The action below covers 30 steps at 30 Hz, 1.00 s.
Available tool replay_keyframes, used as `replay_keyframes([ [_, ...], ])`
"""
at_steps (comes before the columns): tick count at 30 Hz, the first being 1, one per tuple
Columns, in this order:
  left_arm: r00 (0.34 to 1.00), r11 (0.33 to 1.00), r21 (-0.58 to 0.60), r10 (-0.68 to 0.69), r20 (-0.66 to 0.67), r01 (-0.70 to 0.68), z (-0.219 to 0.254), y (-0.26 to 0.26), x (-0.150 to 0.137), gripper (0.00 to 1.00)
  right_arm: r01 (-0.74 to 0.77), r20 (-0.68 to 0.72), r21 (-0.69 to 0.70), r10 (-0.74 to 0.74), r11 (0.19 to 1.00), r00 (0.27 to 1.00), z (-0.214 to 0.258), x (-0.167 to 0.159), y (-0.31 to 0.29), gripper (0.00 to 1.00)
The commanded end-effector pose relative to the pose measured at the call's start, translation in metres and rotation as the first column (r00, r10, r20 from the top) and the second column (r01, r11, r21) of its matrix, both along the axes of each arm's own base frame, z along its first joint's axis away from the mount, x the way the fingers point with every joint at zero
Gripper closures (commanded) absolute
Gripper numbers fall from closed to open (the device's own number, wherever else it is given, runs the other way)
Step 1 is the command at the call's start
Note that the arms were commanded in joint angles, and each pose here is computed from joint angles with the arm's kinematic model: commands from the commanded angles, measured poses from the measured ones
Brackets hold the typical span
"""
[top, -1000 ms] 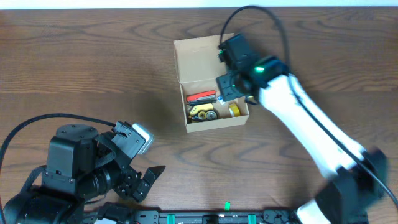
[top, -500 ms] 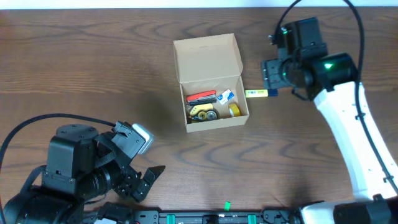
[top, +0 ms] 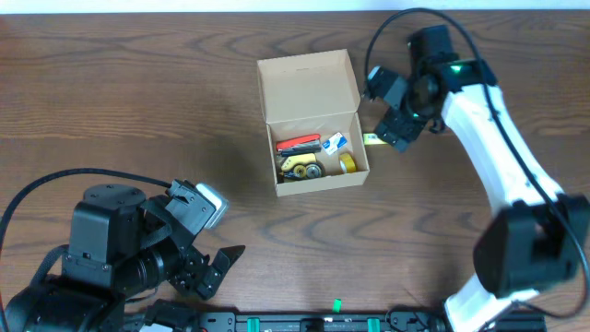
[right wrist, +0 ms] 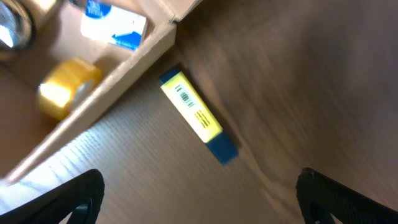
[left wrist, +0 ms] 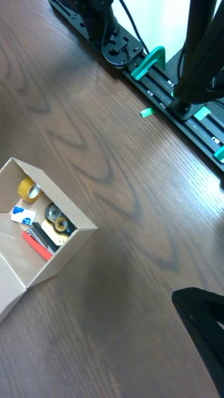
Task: Pack container
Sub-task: 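Lift the right gripper out and move to the yellow highlighter, then lower the right gripper onto the highlighter and close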
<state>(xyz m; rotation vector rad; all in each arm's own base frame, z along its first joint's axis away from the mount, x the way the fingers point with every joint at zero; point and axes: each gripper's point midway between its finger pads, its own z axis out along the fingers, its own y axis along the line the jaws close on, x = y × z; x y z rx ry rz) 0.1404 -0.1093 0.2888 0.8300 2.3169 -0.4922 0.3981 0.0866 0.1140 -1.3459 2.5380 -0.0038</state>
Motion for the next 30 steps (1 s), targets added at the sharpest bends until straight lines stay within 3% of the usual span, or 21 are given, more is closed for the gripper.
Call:
replay_keyframes([
  [1, 1.0, 1.0, -0.013, -0.011, 0.014, 0.011, 0.006, -0.002, -0.001, 0.05, -0.058, -0.048, -0.05, 0.056, 0.997, 0.997, -0.03, 0.006, -0.009, 0.01],
  [11, 1.0, 1.0, -0.013, -0.011, 0.014, 0.011, 0.006, -0.002, -0.001, 0.05, -0.052, -0.093, -0.11, 0.041, 0.993, 0.995, -0.078, 0.021, -0.03, 0.02],
  [30, 1.0, 1.0, -0.013, -0.011, 0.014, 0.011, 0.006, -0.002, -0.001, 0.05, 0.0, -0.095, 0.023, 0.003, 1.0, 0.995, -0.081, 0.025, -0.037, 0.04],
])
